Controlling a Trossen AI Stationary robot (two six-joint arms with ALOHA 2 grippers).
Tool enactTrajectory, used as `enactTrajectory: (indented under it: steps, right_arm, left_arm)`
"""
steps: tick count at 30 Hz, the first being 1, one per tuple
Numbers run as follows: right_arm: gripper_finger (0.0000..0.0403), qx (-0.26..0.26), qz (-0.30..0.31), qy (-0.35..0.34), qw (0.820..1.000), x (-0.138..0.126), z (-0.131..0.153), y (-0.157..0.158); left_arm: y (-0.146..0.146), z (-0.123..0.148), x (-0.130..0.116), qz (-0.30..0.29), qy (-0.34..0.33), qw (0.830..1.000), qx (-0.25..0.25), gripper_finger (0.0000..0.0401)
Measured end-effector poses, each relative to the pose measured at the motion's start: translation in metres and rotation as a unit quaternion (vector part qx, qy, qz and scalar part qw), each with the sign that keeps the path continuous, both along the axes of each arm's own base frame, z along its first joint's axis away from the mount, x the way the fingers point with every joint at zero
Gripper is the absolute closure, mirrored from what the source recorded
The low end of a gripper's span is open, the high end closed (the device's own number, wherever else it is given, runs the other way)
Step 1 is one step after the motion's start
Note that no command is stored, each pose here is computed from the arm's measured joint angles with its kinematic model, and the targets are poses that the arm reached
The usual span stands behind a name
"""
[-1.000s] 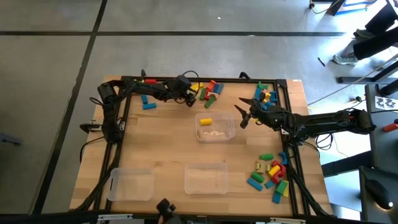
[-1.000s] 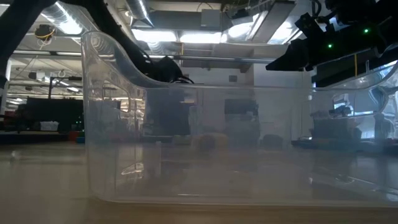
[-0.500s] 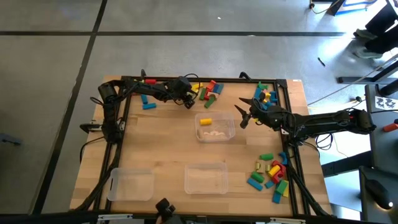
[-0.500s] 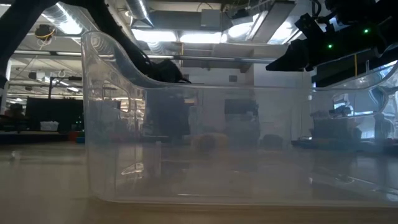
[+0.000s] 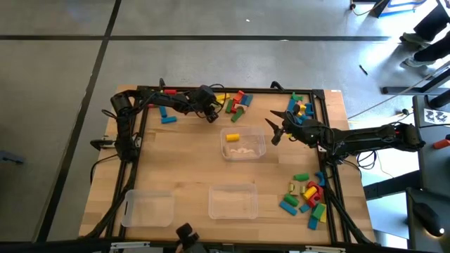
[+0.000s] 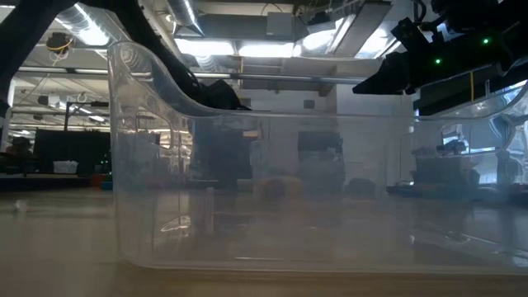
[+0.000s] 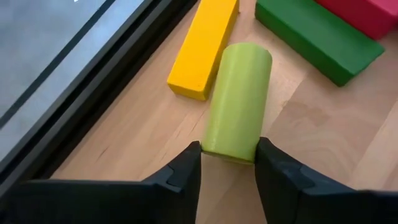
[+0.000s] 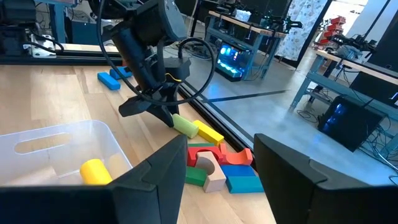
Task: Sort blocks by size
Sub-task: Put the light green cylindrical block into the top transparent bin
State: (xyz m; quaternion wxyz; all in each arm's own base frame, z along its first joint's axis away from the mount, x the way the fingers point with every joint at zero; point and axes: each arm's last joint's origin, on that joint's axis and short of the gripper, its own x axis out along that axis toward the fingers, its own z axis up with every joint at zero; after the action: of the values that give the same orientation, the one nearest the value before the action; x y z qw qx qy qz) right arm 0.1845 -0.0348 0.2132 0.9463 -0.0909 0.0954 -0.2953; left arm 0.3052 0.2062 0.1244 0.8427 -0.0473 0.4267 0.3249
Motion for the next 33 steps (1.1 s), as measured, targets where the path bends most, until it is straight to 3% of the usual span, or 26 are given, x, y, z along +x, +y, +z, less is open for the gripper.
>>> enactTrajectory:
  steps: [7, 21, 33]
  right_arm:
    - [0.0217, 0.0, 0.0, 0.0, 1.0, 0.0, 0.0, 0.0]
    - [0.0217, 0.0, 0.0, 0.001, 1.0, 0.0, 0.0, 0.0]
    - [0.0217, 0.0, 0.0, 0.001, 1.0, 0.0, 0.0, 0.0]
  left_arm:
    - [-0.012, 0.016, 0.003, -0.016, -0.008, 1.0, 0.004, 0.0281]
    - [-0.074, 0.089, 0.011, -0.079, -0.096, 0.992, 0.027, 0.0275]
    - [-0.131, 0.094, 0.027, -0.165, -0.105, 0.98, 0.022, 0.0274]
